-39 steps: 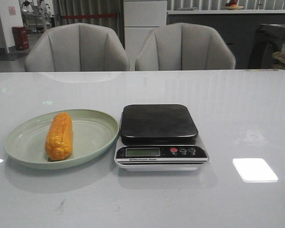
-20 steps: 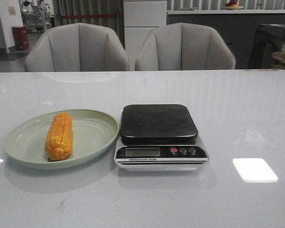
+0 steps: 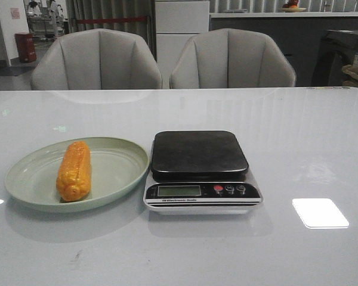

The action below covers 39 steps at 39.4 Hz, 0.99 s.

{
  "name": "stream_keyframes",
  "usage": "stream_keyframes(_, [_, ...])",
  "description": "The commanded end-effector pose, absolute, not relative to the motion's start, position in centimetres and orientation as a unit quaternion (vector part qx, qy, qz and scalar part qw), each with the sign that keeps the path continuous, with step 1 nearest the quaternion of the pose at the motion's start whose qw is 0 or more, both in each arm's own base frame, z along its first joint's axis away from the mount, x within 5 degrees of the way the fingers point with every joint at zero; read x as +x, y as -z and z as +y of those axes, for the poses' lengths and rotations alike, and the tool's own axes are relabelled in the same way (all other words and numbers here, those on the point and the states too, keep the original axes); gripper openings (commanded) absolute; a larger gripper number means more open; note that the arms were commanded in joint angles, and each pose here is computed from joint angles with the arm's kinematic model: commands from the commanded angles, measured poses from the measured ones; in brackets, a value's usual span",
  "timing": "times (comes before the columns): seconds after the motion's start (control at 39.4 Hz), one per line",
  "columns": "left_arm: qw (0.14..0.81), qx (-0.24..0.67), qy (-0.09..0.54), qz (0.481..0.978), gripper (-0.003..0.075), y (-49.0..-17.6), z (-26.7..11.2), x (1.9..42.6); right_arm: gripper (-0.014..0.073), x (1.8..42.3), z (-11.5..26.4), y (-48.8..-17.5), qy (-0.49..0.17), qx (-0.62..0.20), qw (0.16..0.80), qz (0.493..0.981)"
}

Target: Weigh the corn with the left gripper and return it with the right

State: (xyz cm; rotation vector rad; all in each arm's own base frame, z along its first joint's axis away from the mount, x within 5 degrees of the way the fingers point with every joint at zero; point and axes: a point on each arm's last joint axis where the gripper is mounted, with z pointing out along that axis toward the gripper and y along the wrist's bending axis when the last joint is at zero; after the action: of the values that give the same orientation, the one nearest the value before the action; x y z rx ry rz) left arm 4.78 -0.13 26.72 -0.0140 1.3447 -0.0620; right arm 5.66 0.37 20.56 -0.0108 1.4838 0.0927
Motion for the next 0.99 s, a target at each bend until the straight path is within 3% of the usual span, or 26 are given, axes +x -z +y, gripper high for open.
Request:
stream_keyframes(0.0, [0.77,-0.011,0.035,0.637,0.0122,-29.8,-0.2,5.1,0.0159,5.4,0.3,-21.1,-0.04,-0.006,0.764,0.644])
stream_keyframes(0.15, [0.709,-0.018,0.05,0.703,0.0122,-31.3,-0.3,6.4,0.0159,5.4,0.3,-21.1,-0.04,-0.006,0.764,0.644])
stream_keyframes(0.43, [0.699,-0.01,0.058,0.713,0.0122,-31.1,-0.5,7.1,0.0159,5.4,0.3,-21.1,-0.04,-0.006,0.764,0.644])
stream_keyframes(0.71, [0.652,0.002,0.075,0.755,0.0141,-28.8,-1.0,8.1,0.0159,5.4,0.3,-21.1,-0.04,-0.006,0.764,0.644])
stream_keyframes(0.79, [0.639,0.016,0.086,0.765,0.0185,-28.5,-1.3,8.5,0.0159,5.4,0.3,-21.1,-0.04,-0.006,0.764,0.644])
stream_keyframes(0.97, [0.608,0.041,0.097,0.787,0.0443,-28.6,-2.1,10.0,0.0159,5.4,0.3,-21.1,-0.04,-0.006,0.764,0.644])
